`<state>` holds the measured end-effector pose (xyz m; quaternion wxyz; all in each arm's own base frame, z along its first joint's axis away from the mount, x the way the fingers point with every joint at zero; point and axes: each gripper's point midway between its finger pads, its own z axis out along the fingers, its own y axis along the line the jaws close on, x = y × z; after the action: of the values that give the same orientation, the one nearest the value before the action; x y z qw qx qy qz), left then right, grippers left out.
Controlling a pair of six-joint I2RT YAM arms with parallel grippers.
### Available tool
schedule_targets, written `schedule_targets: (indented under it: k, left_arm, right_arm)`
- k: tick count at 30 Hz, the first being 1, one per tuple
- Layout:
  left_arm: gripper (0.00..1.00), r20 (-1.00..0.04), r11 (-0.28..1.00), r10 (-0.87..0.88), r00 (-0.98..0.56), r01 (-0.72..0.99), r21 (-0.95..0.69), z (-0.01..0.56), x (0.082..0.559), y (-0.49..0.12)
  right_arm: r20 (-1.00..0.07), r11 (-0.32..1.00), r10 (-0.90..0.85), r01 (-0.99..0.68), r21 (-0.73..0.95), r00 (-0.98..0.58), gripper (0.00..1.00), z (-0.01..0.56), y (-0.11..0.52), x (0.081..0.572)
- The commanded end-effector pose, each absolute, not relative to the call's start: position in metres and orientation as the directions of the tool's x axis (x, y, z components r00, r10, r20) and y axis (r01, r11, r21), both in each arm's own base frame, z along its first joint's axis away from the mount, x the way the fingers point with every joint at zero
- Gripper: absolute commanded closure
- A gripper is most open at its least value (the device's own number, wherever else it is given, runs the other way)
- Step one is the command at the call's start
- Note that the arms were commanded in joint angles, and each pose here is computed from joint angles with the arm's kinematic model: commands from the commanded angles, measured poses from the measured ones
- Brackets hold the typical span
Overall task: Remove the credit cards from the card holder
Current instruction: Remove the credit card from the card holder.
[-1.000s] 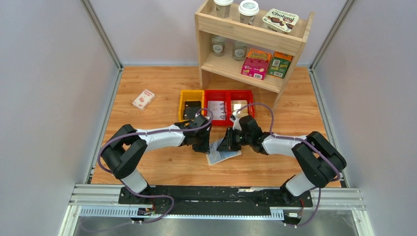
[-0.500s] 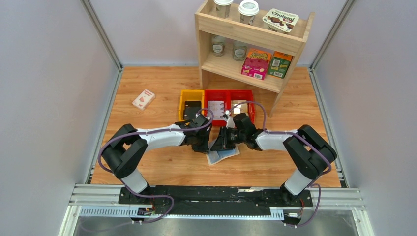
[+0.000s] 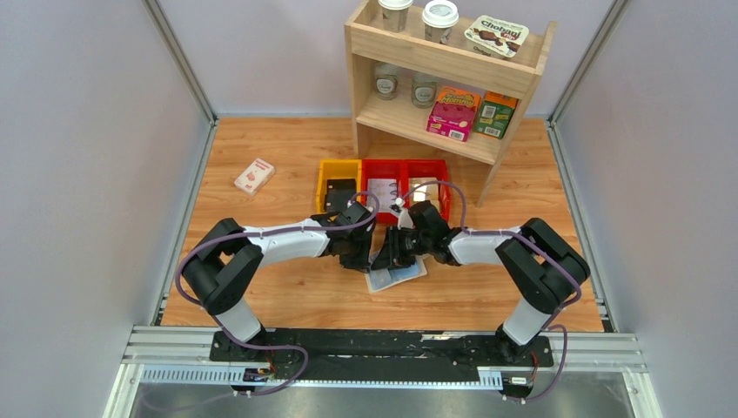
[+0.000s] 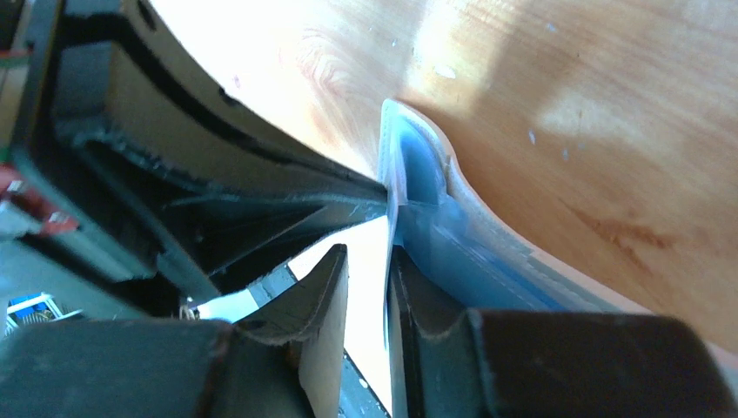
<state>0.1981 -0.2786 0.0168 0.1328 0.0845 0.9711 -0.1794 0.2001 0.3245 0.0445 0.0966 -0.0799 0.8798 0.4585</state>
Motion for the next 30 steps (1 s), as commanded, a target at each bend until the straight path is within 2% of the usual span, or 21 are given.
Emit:
schedule_targets:
  k: [1,12,23,30]
  left_arm:
    - [0.91,-0.272,0.933,0.142,-0.952,0.221,-0.285,-0.001,0.198,-0.276]
    - [0.91,-0.258,0.933,0.152,-0.954,0.225,-0.28,-0.004,0.197,-0.276]
    - [0.92,-0.254,0.933,0.154,-0.955,0.225,-0.281,-0.004,0.196,-0.276]
    - [0.92,-0.254,0.932,0.154,-0.955,0.226,-0.284,-0.005,0.196,-0.277]
  right_arm:
    - [-0.317,0.466,-0.064,-0.309,0.829,-0.946,0.77,0.082,0.326,0.195]
    - [-0.335,0.435,-0.032,-0.315,0.844,-0.942,0.8,0.092,0.308,0.197]
    - [-0.337,0.458,0.011,-0.295,0.839,-0.941,0.85,0.088,0.284,0.205]
    - [-0.327,0.491,0.037,-0.268,0.829,-0.944,0.93,0.082,0.269,0.208]
